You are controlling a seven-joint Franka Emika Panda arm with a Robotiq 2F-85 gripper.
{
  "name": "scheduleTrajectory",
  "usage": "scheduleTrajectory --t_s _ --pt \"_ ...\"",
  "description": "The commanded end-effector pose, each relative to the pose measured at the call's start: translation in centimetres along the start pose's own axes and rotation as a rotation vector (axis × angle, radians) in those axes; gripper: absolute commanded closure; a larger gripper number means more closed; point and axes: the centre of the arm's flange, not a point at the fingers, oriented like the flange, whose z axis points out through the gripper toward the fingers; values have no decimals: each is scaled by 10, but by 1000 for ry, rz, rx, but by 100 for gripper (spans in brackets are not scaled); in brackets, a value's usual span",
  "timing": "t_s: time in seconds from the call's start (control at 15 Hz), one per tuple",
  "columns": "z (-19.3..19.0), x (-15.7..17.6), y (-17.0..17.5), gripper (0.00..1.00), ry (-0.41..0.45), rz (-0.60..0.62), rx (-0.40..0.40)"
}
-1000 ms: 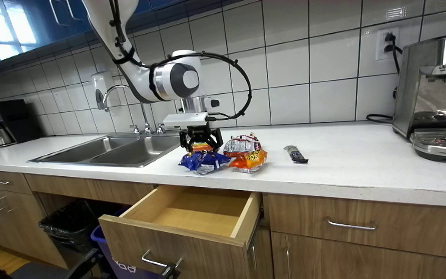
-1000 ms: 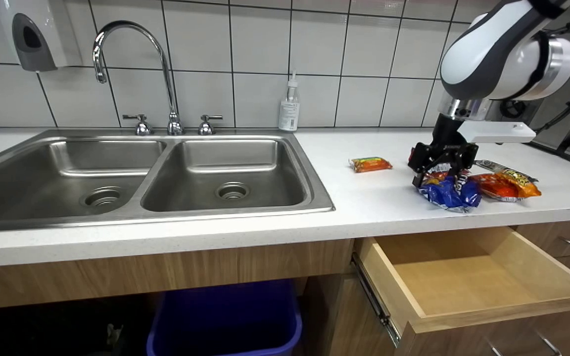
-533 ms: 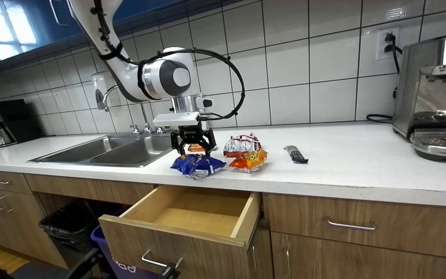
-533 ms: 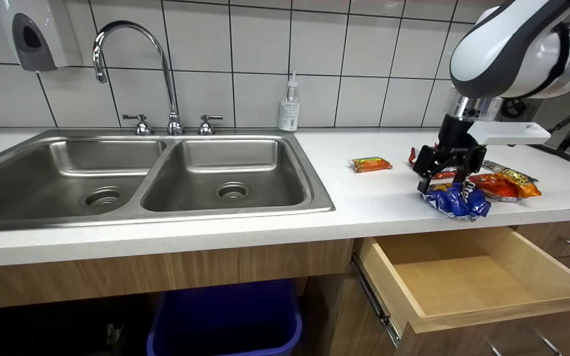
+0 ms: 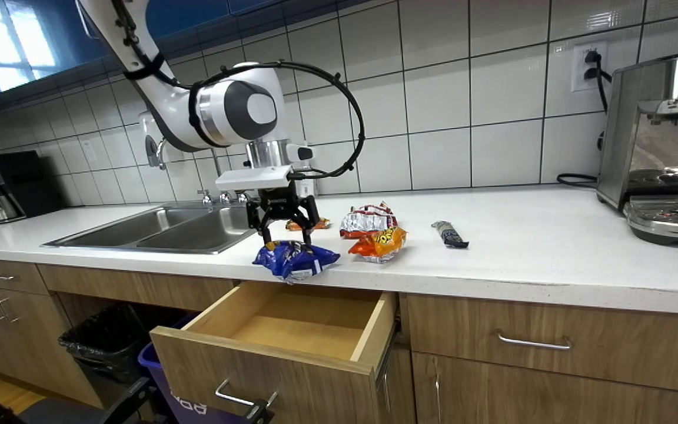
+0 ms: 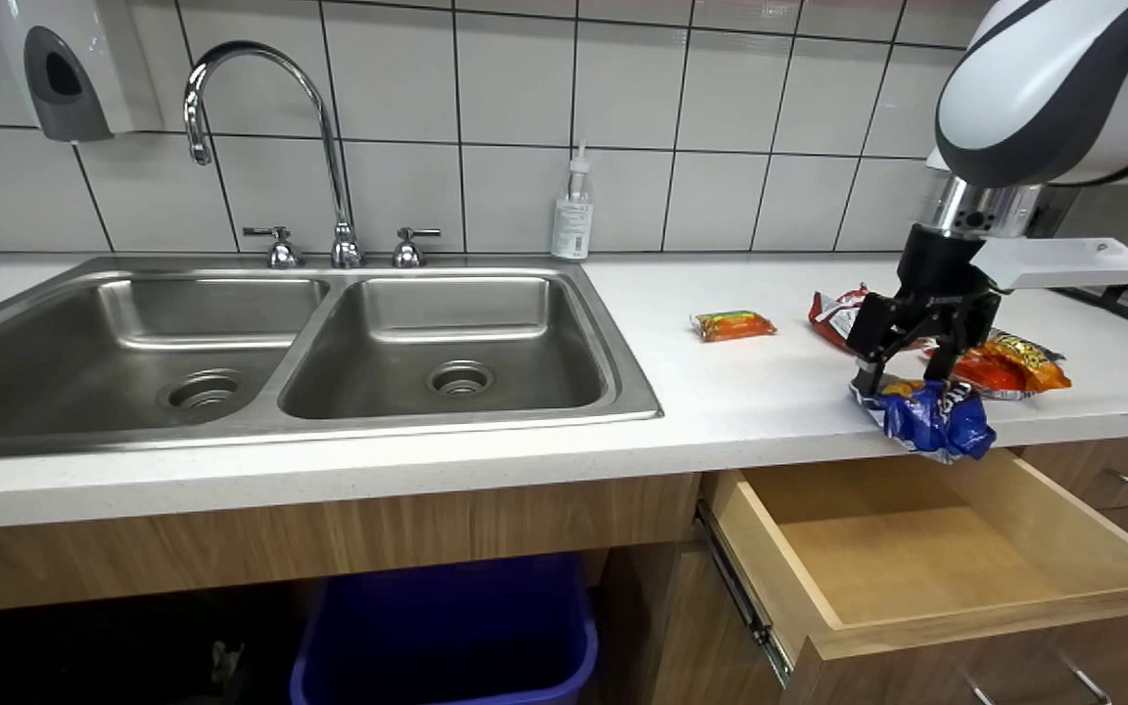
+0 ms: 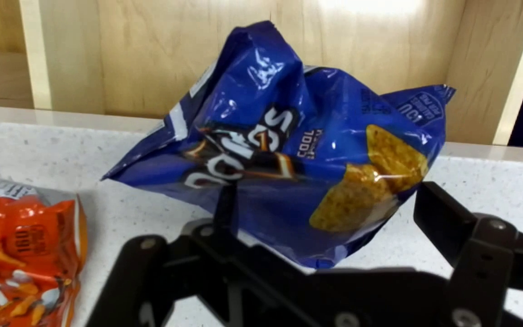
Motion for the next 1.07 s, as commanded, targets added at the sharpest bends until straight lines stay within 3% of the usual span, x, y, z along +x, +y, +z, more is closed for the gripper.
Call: scheduleTrajectory --t_s 0.0,0.47,1.0 --pt "-16 -27 -3 0 8 -1 -16" --pt "-24 -46 0 0 8 7 -15" --pt "-41 -42 13 0 44 23 -20"
